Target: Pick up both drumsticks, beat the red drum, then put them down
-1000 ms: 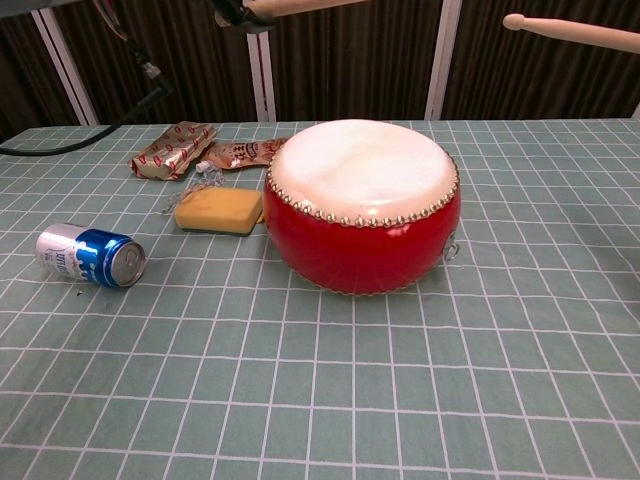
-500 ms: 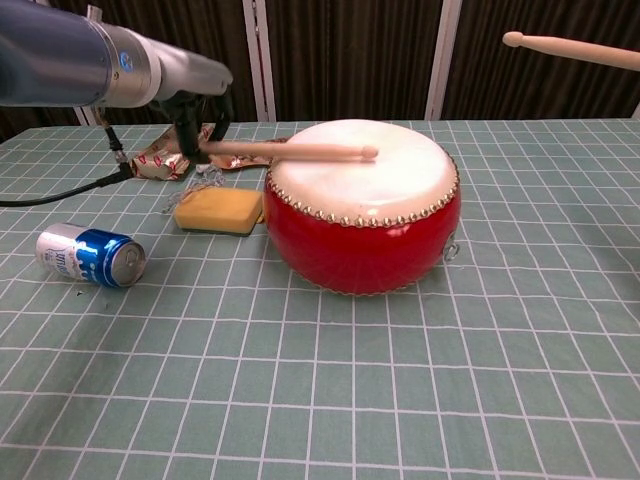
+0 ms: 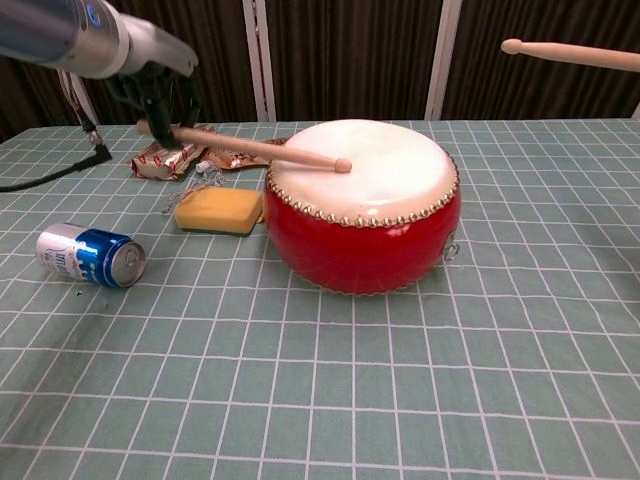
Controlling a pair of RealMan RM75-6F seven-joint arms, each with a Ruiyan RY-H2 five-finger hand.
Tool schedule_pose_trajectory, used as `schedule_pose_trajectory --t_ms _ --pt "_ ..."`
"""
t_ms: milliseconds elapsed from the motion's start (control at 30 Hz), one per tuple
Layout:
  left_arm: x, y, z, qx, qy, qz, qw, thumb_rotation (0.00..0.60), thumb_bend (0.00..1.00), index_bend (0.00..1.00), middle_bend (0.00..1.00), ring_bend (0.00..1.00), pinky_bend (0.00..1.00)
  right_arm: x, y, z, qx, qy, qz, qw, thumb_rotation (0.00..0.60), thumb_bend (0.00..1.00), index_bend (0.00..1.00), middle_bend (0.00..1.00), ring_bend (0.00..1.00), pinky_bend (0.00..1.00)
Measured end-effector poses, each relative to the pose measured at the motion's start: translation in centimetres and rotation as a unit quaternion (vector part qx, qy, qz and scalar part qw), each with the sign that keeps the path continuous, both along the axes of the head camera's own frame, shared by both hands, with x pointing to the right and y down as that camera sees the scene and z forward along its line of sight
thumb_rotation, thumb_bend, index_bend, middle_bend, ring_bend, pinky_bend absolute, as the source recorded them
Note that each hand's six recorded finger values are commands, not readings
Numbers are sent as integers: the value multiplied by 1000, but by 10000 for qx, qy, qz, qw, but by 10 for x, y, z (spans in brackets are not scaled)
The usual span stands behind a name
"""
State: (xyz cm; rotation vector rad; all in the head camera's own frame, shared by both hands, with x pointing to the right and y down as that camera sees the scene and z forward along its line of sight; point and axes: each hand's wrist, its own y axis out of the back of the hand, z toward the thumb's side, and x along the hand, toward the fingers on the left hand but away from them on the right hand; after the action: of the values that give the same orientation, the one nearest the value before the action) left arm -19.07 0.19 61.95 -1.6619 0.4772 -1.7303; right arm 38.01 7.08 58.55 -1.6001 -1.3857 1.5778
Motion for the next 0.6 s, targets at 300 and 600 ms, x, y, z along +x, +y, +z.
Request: schedule_pose_trajectory --t_ms 300,600 --pt "-30 -24 -76 1328 1767 -464 9742 600 557 756 1000 1000 1000 -19 -5 -12 200 -175 -247 9993 600 674 953 1000 1000 1000" --pt "-74 -30 -98 1501 2106 -767 9629 600 557 755 1000 1000 1000 -58 -18 -28 215 -501 -579 9968 600 674 953 1000 1000 1000"
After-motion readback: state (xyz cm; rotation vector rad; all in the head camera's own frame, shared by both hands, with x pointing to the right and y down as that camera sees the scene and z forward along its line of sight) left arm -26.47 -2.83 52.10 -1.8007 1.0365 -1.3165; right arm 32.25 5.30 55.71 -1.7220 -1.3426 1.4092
